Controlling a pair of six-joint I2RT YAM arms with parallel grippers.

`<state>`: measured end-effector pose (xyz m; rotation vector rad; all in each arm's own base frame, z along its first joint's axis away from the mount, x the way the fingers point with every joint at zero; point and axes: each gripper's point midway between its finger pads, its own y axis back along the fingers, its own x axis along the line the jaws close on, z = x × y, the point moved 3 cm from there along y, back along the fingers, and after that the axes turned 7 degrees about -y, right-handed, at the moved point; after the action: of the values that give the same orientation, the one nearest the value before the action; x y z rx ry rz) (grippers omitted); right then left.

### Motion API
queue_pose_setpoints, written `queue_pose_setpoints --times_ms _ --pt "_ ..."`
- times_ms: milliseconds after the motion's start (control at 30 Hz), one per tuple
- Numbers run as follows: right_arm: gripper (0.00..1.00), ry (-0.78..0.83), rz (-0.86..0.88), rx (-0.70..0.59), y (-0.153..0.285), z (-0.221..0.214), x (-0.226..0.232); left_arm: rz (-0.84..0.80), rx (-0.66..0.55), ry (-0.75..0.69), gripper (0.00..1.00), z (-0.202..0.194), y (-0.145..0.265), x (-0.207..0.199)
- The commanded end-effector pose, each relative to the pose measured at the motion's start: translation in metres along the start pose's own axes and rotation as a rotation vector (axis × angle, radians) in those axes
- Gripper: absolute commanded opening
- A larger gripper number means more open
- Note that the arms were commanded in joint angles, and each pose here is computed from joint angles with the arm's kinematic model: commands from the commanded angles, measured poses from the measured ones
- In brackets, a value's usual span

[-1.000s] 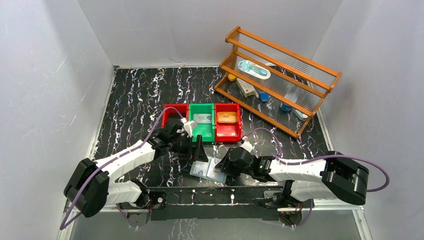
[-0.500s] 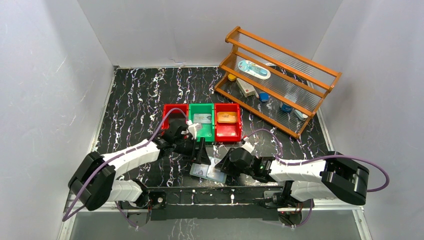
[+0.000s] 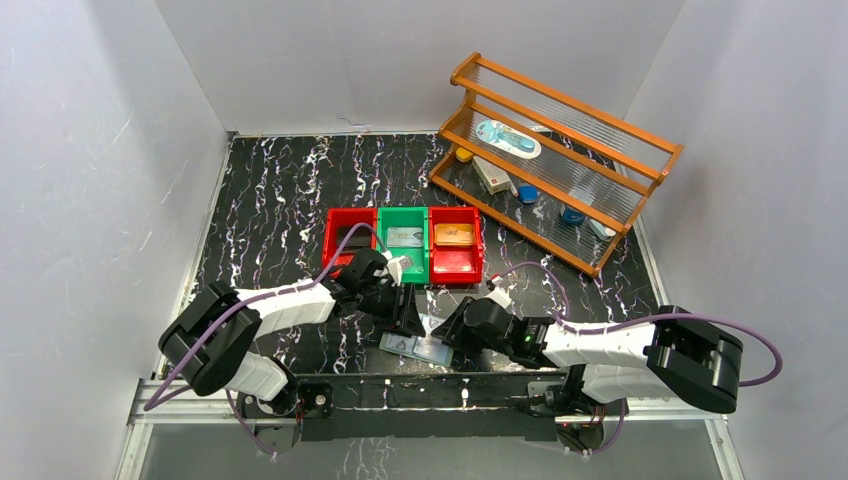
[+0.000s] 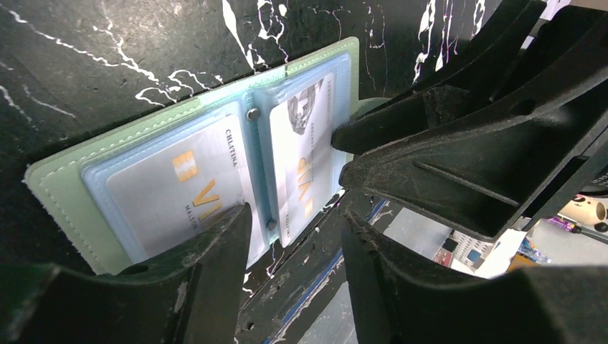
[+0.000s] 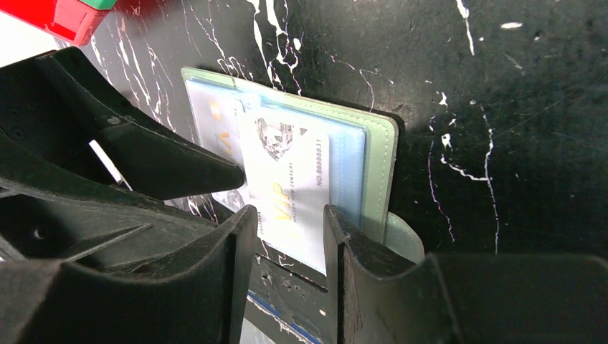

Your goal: Take the credit cards out of the card holder

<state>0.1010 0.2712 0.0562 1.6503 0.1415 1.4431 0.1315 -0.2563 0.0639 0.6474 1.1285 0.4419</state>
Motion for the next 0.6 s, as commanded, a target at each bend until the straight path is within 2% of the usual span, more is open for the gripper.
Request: queue_pose_setpoints --times_ms 0,433,567 --pt "0.49 0.023 -0.12 -0.029 -0.0003 0.0059 -0.0376 -0.033 0.005 -0.01 0.46 -0.0036 -0.0045 -0.0056" --pt "0.49 0.02 -0.126 -0.022 -0.0012 0.0047 -0.0407 -0.065 0.033 -0.024 0.31 -0.0127 -0.0128 -0.0097" --pt "0.49 0.021 -0.13 -0.02 -0.0016 0.0043 -0.0418 -0.063 0.028 -0.028 0.22 -0.0128 -0.0118 -0.0103"
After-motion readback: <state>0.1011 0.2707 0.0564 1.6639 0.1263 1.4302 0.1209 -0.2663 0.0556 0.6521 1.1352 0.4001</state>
